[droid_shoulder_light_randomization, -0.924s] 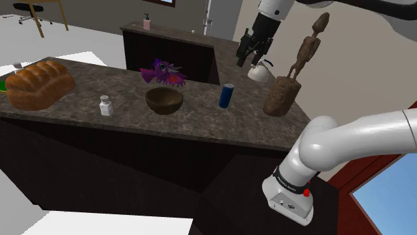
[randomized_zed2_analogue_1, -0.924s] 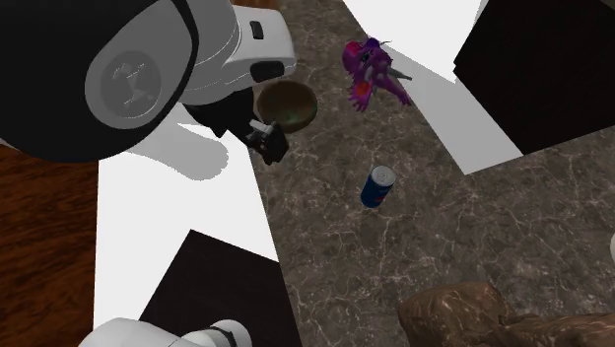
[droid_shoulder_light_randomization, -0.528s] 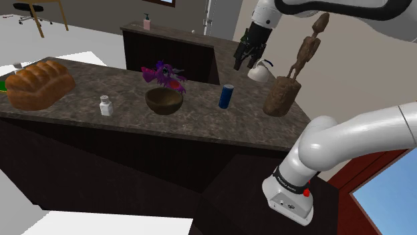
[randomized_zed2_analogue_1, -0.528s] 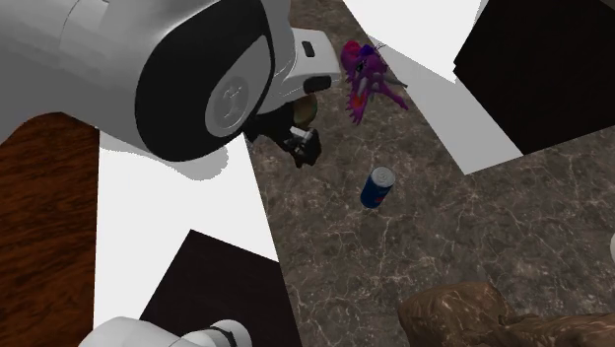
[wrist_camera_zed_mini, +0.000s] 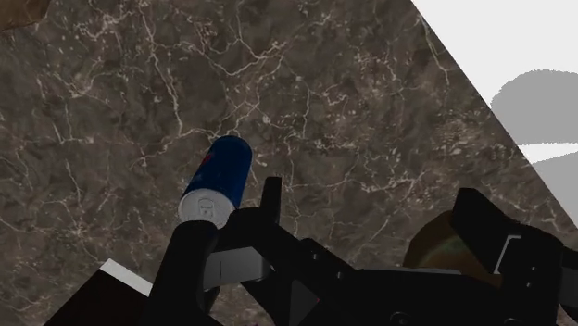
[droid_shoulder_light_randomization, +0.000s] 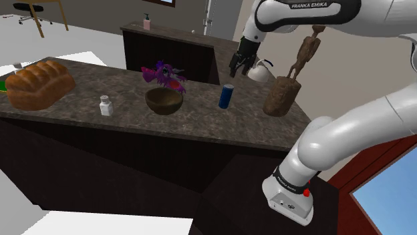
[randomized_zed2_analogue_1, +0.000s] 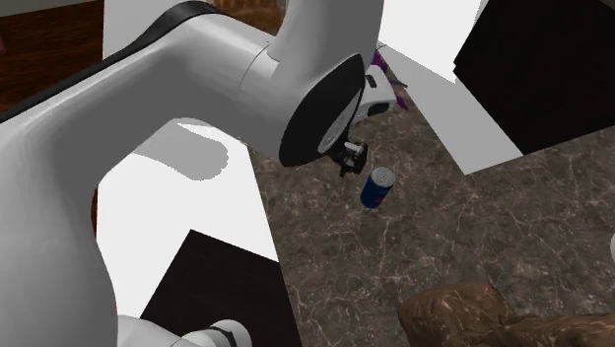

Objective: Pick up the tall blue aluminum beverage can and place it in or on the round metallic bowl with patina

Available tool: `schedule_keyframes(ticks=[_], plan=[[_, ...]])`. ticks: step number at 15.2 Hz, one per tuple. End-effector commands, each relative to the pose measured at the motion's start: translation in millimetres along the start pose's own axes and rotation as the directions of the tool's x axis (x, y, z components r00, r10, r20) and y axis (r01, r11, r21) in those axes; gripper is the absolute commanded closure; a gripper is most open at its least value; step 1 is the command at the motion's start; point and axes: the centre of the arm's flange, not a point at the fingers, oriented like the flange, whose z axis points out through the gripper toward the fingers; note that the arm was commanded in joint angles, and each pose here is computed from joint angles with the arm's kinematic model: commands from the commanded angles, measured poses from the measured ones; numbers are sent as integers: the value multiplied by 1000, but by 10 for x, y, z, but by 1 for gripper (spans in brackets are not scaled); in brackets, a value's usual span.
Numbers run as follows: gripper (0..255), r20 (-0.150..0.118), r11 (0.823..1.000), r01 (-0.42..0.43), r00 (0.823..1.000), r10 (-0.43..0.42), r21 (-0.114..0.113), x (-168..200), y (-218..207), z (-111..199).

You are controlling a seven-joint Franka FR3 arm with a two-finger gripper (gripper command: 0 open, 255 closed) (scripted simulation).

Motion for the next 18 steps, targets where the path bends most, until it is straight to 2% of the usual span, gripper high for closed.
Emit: schedule_keyframes(ticks=[1, 13, 18], plan=[[0, 9, 1000, 5, 1000, -5, -3, 153, 187, 165], [0, 67, 999, 32, 997, -31, -16, 981, 1148, 1166], [0, 69, 999, 33, 997, -32, -17, 1000, 1192, 1419]])
